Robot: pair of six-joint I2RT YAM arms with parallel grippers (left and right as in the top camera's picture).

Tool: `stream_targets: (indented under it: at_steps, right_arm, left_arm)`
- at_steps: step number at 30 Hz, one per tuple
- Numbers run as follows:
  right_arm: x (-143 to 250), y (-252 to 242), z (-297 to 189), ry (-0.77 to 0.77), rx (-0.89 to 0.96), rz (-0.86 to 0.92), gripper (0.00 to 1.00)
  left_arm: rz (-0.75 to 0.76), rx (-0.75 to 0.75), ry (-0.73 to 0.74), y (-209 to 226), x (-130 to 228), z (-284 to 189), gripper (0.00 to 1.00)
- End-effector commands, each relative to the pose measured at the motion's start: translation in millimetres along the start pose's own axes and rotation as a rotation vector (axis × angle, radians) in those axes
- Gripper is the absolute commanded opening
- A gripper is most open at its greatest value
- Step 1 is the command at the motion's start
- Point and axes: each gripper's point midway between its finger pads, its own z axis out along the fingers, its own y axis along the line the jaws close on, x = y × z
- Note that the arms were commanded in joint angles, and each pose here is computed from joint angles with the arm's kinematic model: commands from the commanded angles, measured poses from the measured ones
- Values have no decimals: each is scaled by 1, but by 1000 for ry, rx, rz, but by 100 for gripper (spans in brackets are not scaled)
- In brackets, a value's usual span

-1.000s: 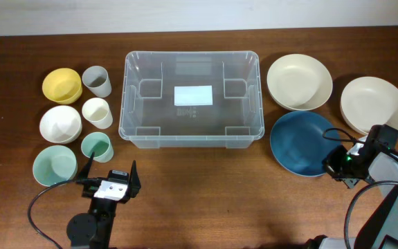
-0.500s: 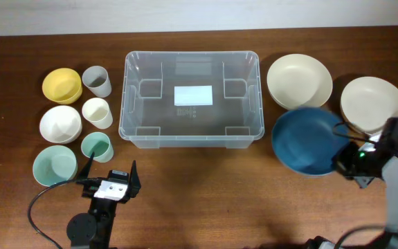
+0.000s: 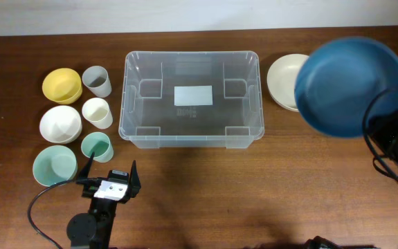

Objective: Pack container
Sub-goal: 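Lift the teal bowl with the right gripper and carry it into the bin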

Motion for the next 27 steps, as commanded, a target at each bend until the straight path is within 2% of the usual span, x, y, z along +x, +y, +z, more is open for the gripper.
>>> stream_targets:
  at_steps: [1,7,12,19,27]
  right_arm:
    - [15,50,5,74,-165,16,4]
    - [62,137,56,219,-311,-99,4]
    - [121,199,106,308,-367,-189,4]
    - [205,219,173,448,-311,-224,4]
    - [252,216,212,492,-249,-260,4]
  left_arm:
    - [11,9,0,-2,1,0,100]
    - [11,9,0,-2,1,0,100]
    - [11,9,0,-2,1,0,100]
    - [11,9,0,-2,1,0,100]
    - [11,9,0,-2,1,0,100]
